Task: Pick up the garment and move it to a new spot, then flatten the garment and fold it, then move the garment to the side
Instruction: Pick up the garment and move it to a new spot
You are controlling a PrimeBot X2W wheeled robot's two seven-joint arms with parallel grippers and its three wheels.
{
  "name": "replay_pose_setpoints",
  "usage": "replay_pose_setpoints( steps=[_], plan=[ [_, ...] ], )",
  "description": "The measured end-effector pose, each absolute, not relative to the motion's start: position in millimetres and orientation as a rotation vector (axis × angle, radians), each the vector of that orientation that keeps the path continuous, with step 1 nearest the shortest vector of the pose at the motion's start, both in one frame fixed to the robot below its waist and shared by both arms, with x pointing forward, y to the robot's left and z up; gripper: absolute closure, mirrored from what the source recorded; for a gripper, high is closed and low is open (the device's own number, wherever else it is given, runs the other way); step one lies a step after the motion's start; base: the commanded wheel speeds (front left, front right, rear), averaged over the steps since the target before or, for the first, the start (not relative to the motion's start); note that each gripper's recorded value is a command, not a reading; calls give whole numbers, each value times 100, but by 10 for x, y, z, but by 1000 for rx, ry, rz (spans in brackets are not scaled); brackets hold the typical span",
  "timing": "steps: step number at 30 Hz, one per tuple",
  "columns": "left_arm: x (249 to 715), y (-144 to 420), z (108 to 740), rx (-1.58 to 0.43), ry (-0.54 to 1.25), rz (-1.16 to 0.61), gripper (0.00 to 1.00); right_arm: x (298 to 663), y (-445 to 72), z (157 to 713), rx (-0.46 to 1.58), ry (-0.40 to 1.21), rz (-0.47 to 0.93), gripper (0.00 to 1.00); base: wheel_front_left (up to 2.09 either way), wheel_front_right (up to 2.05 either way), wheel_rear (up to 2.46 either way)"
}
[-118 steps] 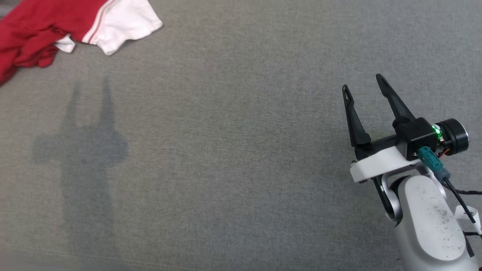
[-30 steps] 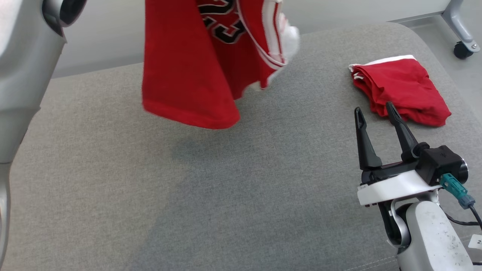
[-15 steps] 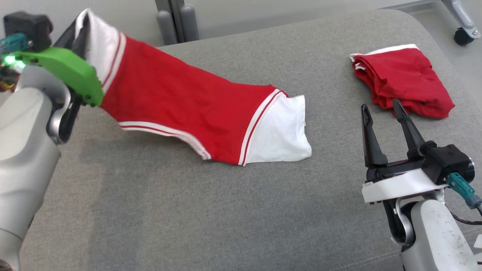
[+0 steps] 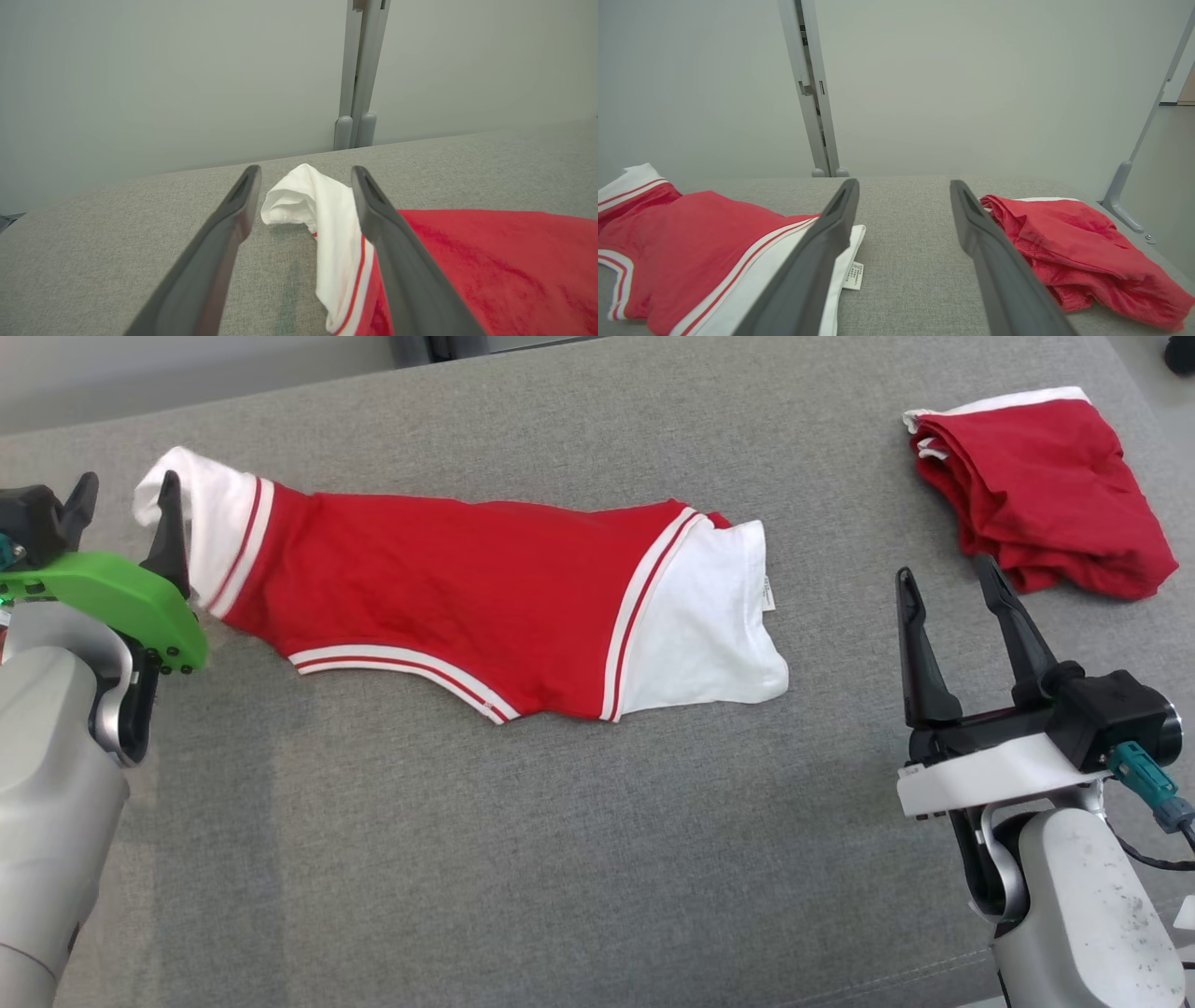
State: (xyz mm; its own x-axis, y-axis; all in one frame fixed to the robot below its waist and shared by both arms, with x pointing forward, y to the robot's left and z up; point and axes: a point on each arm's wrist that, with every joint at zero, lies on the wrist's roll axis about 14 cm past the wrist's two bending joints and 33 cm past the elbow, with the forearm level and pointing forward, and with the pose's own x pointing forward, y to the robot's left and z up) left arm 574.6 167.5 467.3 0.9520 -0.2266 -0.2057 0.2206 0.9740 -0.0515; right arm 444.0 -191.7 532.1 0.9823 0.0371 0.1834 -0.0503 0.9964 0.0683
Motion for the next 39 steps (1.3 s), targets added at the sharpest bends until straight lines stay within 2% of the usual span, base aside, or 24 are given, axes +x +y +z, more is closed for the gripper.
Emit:
replay_pose_setpoints(
  steps=[8, 22, 32, 39],
  plan=[
    [5553, 1624, 4973, -108, 107, -246, 0, 4431, -1831, 5370, 65, -191, 67, 0, 0, 0, 0],
    [4463, 1596, 4931, -224, 35, -191, 0, 4205, -1590, 5452, 74, -200, 130, 0, 0, 0, 0],
    [3709, 1523, 4781, -272, 41, -135, 0, 3894, -1590, 5279, 90, -143, 125, 0, 0, 0, 0],
    [3546, 1509, 4775, -298, 30, -108, 0, 3787, -1588, 5168, 109, -110, 123, 0, 0, 0, 0]
  ],
)
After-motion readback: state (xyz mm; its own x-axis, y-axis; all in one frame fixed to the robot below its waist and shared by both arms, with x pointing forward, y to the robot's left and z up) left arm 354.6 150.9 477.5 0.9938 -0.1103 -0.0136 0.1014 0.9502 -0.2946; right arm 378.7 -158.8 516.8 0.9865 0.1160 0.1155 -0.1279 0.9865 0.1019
